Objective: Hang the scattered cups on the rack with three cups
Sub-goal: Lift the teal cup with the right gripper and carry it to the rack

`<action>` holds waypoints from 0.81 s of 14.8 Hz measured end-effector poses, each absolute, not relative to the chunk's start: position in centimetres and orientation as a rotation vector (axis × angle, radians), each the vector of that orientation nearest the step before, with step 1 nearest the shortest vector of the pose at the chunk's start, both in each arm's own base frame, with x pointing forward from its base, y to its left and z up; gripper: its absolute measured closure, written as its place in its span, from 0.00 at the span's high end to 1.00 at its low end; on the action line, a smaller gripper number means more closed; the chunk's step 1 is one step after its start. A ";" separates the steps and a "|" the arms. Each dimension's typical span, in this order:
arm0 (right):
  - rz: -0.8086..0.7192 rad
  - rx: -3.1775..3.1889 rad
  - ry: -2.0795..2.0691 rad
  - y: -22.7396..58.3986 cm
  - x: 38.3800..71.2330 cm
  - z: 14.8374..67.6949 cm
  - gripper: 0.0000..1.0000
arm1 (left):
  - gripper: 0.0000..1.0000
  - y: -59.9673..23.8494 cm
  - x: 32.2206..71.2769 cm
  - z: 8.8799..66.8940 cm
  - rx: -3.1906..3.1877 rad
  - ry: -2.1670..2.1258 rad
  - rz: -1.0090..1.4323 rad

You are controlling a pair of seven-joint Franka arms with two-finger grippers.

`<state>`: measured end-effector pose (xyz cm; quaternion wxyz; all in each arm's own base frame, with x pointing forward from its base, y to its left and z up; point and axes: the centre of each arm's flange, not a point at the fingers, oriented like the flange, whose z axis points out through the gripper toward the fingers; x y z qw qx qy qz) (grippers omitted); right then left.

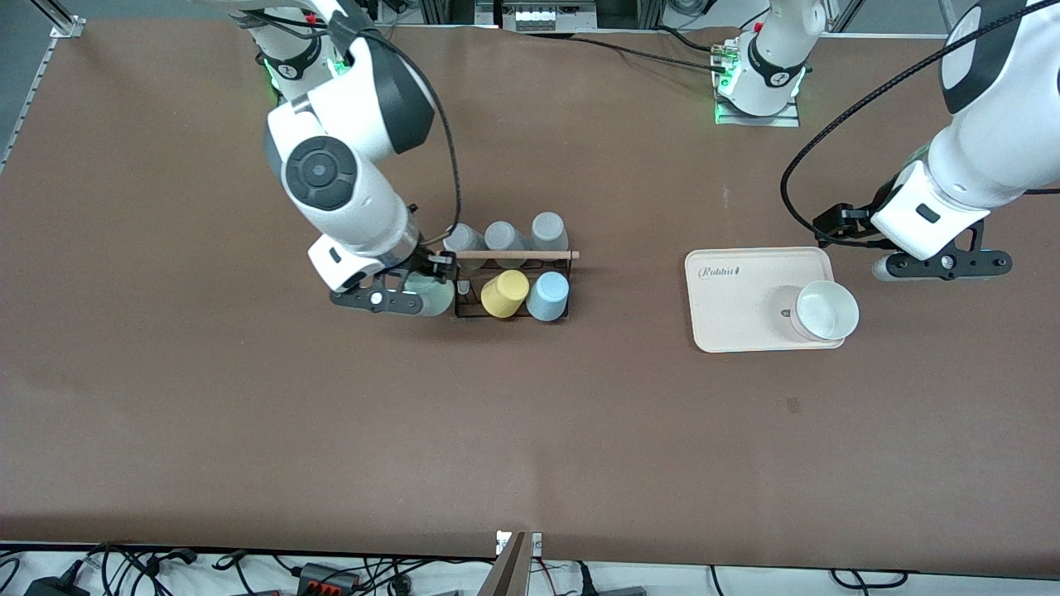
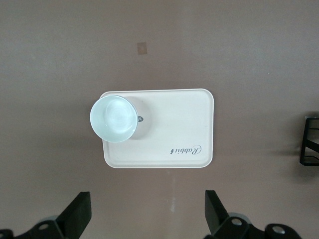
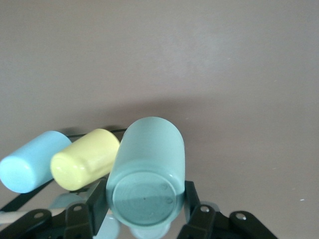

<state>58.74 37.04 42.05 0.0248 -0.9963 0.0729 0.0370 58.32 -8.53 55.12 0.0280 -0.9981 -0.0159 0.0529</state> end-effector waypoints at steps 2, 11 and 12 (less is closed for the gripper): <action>0.124 -3.085 0.251 38.6 58.5 41.1 0.64 | 1.00 -8.5 58.3 55.2 -3.081 -0.049 0.161; 0.134 -3.122 0.241 41.2 57.9 36.2 0.64 | 1.00 -8.3 58.4 55.2 -3.082 -0.049 0.161; 0.140 -3.126 0.240 41.3 57.9 35.7 0.64 | 1.00 -8.3 58.4 55.2 -3.082 -0.049 0.161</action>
